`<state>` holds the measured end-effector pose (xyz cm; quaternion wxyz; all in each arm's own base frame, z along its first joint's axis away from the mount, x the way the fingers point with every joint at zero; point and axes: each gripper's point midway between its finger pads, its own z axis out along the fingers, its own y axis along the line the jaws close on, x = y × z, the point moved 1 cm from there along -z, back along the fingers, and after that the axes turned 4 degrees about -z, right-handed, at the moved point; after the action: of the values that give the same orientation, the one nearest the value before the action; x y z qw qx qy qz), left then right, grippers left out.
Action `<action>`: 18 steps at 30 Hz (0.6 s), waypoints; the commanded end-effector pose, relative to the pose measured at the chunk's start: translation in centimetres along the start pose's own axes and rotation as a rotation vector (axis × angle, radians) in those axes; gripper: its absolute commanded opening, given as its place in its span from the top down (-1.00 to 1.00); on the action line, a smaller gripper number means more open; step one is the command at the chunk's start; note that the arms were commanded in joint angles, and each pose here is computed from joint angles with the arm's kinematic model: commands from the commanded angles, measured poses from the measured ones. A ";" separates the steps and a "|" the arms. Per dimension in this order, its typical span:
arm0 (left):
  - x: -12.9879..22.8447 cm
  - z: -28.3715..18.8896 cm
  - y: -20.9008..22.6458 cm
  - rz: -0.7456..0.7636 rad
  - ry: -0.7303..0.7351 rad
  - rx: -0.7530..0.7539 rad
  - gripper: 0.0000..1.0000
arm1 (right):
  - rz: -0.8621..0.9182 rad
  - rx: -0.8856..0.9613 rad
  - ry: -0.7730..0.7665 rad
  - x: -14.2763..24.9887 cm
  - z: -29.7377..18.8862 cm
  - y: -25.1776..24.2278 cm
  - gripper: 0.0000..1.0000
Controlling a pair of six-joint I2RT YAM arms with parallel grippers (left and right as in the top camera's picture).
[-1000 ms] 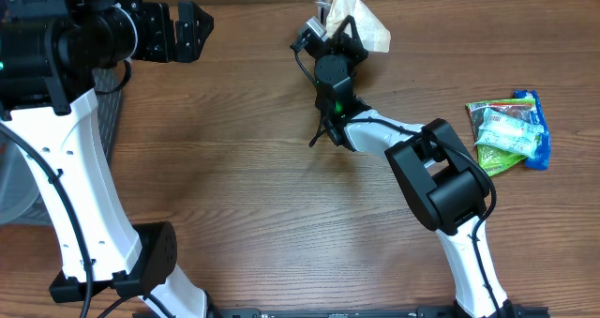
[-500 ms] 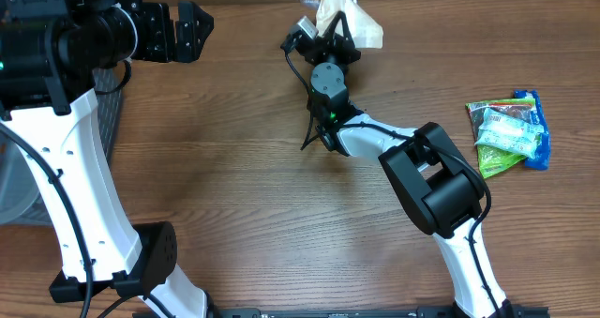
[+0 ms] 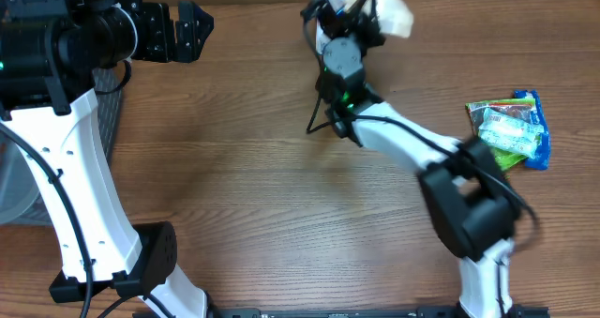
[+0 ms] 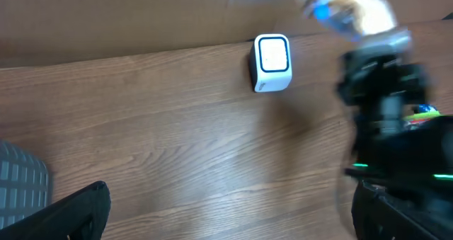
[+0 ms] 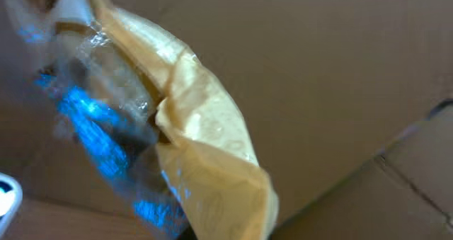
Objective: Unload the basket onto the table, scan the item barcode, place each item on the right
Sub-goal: 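Carry the snack bag to the right-edge pile and release it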
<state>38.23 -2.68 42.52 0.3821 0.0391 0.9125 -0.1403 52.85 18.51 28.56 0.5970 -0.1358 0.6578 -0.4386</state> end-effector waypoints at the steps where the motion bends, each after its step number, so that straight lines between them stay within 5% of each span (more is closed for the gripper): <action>1: -0.1 0.2 -0.4 0.024 -0.001 0.020 -0.99 | 0.309 0.098 -0.003 -3.6 -2.1 -10.6 0.93; 7: -0.1 0.2 -0.4 0.024 -0.001 0.019 -0.99 | 0.544 0.114 0.058 -4.2 -6.7 -19.5 0.93; 11: -0.1 0.2 -0.4 0.024 -0.001 0.019 -1.00 | 0.655 -0.076 0.086 -2.6 -9.2 -20.7 0.93; 14: -0.1 0.2 -0.4 0.024 -0.001 0.019 -1.00 | 0.760 -0.296 0.156 0.0 -10.6 -20.6 0.93; 18: -0.1 0.2 -0.4 0.024 -0.001 0.019 -0.99 | 0.929 -0.357 0.339 5.7 -10.7 -22.8 0.93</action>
<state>38.24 -2.67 42.53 0.3825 0.0391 0.9124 -0.1401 34.76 7.07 40.49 0.5767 0.0271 0.7976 -0.1746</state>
